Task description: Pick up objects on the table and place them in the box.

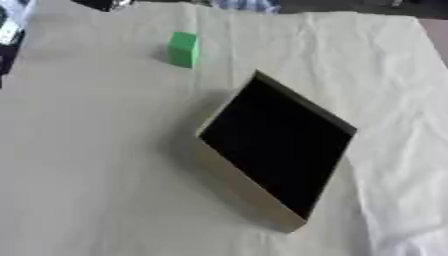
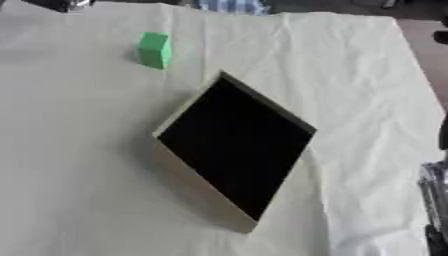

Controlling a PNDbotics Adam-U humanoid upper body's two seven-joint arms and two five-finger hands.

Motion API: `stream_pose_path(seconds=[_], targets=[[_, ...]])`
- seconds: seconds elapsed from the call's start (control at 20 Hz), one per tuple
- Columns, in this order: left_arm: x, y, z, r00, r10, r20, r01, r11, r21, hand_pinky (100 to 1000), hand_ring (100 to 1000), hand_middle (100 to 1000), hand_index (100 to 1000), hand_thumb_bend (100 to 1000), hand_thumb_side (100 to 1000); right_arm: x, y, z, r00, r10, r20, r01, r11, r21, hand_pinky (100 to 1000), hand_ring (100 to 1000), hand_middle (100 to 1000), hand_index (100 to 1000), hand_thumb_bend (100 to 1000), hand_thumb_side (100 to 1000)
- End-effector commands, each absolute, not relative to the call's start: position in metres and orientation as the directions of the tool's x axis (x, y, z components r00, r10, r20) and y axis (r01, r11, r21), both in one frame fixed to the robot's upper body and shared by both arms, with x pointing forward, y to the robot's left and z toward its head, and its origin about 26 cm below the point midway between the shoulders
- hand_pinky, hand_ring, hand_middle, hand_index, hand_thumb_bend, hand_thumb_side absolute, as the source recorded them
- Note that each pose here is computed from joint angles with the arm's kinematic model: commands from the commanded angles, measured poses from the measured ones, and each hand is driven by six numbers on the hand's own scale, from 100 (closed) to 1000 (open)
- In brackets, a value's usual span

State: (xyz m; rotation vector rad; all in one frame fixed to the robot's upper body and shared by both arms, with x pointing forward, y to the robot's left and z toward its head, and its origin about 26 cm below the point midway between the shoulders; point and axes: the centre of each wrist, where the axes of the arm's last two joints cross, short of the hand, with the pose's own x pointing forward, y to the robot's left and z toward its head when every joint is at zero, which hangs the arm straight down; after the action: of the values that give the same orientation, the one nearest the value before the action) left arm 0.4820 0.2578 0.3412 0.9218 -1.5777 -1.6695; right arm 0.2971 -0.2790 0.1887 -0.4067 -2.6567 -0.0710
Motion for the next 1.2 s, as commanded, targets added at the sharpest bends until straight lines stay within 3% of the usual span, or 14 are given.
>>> stream_pose_path(seconds=[0.05,0.55,0.75,1.05,1.2], targets=[[0.481,0.253,0.354,-0.544,-0.832,-0.107,0.056,-0.163,0.985,847,877,833,915,447,459,0.296,-0.280,0.197,-0.868,0.274,0.415,0.288,0.957,-0.031,650,690,611,765,100,778],[0.479,0.236,0.354,-0.538,-0.829,-0.152,0.148,-0.270,0.951,870,923,875,930,357,189,0.296,-0.279,0.198,-0.870,0.263,0.418,0.278,0.960,-0.026,649,684,608,764,100,775],[0.481,0.232,0.352,-0.523,-0.839,-0.148,0.176,-0.276,0.945,873,931,890,942,399,239,0.296,-0.279,0.198,-0.870,0.260,0.418,0.276,0.961,-0.023,648,681,605,763,100,773],[0.481,0.223,0.352,-0.534,-0.837,-0.115,0.184,-0.248,0.951,853,918,886,952,345,202,0.297,-0.278,0.199,-0.871,0.254,0.420,0.272,0.962,-0.019,647,677,601,761,100,775],[0.481,0.221,0.354,-0.525,-0.845,-0.097,0.179,-0.221,0.959,858,923,894,958,380,230,0.297,-0.277,0.199,-0.872,0.252,0.420,0.270,0.963,-0.017,647,676,600,761,100,776]])
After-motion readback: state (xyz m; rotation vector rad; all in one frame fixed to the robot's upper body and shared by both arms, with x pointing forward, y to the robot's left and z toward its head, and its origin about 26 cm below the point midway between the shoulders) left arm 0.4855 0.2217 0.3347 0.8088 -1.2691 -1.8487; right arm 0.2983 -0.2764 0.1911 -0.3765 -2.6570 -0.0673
